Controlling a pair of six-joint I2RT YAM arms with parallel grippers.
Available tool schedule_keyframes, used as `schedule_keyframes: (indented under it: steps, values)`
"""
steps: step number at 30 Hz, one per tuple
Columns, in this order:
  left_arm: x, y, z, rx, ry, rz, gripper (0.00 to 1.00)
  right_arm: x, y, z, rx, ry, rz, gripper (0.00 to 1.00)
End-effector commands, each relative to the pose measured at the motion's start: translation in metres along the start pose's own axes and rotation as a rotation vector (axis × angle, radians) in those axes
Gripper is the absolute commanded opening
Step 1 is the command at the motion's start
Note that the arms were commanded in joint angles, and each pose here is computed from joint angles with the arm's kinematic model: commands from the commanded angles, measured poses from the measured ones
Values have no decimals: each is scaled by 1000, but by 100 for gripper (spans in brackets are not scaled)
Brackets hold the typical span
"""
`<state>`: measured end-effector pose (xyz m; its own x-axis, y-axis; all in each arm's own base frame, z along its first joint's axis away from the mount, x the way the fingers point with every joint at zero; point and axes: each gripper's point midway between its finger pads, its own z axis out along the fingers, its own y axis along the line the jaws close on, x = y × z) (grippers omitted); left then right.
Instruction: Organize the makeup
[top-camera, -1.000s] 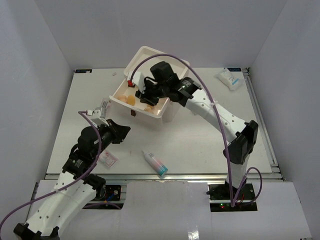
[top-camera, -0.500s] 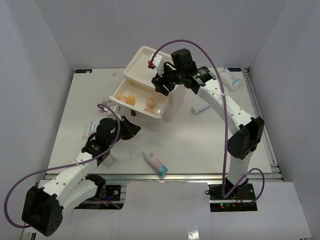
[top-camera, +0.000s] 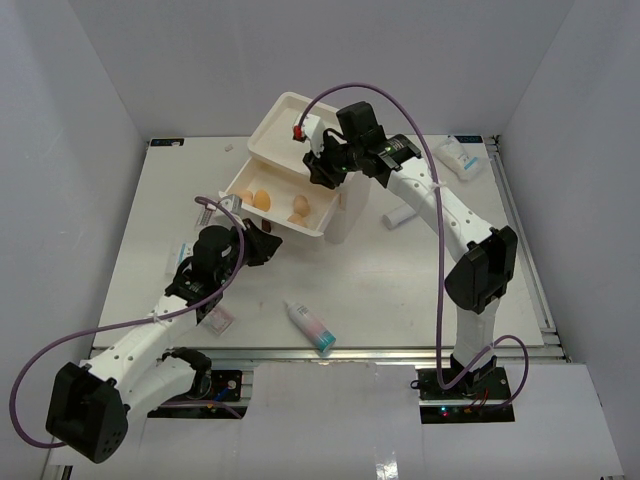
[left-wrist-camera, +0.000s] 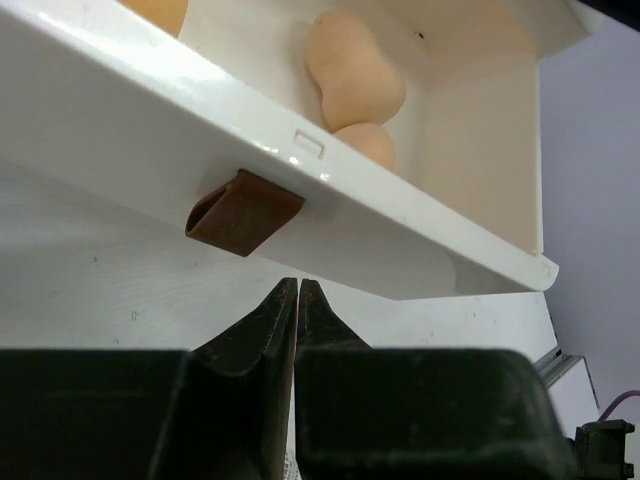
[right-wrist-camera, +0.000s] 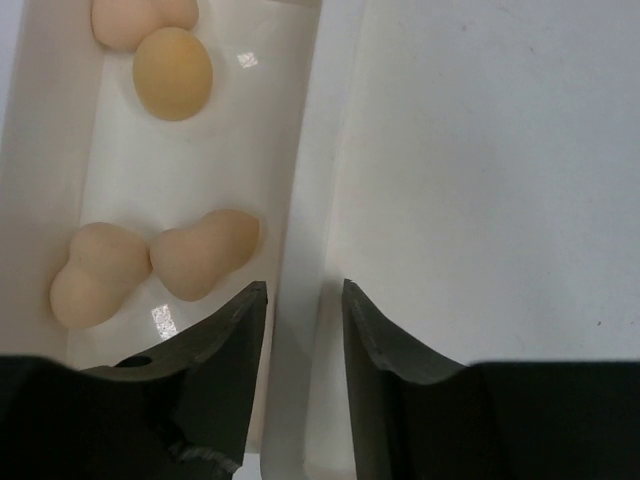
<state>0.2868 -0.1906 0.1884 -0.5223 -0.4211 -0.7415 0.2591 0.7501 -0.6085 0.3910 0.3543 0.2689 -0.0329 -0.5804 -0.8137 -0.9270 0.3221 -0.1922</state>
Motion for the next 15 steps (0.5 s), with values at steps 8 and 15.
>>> schedule_keyframes:
  steps: [8,15]
  values:
    - [-48,-15,25,-5,-108,88,17,-6,15,3,-86,-51,48,13]
    - [-69,-29,45,11,-129,116,17,-6,25,2,-131,-60,67,10]
